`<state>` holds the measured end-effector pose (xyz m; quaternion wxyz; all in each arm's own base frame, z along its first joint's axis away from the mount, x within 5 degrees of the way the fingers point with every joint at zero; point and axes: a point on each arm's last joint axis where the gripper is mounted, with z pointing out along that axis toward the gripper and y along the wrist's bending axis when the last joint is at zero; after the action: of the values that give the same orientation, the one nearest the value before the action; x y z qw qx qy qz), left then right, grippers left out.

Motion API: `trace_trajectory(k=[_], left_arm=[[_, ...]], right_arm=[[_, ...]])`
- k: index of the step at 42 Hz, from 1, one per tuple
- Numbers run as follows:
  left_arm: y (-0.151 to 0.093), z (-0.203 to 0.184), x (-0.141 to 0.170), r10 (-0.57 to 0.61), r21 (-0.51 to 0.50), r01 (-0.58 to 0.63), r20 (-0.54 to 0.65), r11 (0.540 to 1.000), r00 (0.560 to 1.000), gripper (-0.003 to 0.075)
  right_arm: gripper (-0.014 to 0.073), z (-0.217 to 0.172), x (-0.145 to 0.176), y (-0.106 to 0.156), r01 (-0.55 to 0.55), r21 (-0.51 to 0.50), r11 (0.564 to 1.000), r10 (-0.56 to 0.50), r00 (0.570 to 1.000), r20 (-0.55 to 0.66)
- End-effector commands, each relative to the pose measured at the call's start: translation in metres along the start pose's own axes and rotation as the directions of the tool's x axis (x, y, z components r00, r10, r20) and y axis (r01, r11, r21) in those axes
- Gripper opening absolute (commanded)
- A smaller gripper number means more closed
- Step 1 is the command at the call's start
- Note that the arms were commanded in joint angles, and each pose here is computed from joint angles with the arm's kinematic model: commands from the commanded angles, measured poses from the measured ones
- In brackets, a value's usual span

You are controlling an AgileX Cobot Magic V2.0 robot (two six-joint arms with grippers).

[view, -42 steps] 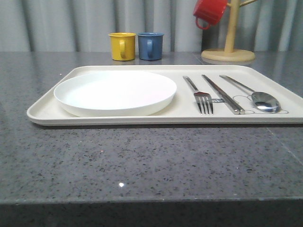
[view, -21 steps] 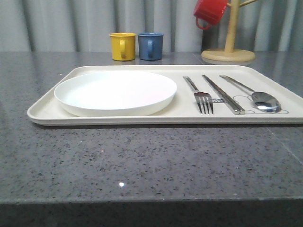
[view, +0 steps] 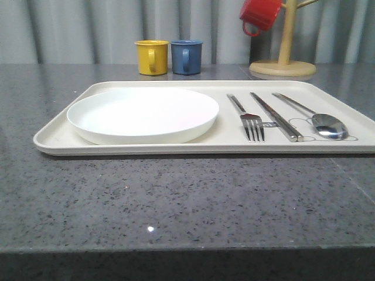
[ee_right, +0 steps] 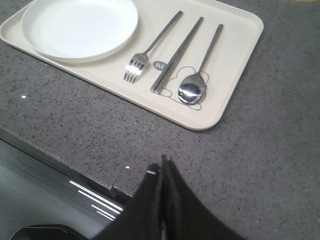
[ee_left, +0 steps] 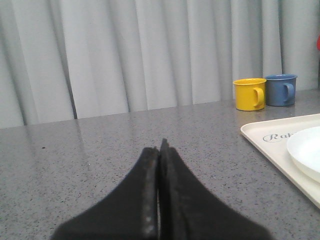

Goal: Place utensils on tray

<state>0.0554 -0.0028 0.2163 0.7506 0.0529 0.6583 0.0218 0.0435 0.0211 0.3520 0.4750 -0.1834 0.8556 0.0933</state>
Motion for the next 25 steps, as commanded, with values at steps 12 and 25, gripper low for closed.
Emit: trace_trajectory(k=[12,25], left_arm=[[0.001,-0.002,-0.005,-0.021,-0.016,0.022,0.095,1.000,0.995,-0.0020],[0.001,-0.002,-0.005,-0.021,-0.016,0.022,0.095,1.000,0.995,-0.0020]], right_arm=[[-0.0112,0.002,0.015,-0.008,-0.096,0.171,0.981,0.011,0.897,0.442],[-0.0112,0.040,0.070,-0.017,-0.184,0.301,0.936,-0.058,0.762,0.645]])
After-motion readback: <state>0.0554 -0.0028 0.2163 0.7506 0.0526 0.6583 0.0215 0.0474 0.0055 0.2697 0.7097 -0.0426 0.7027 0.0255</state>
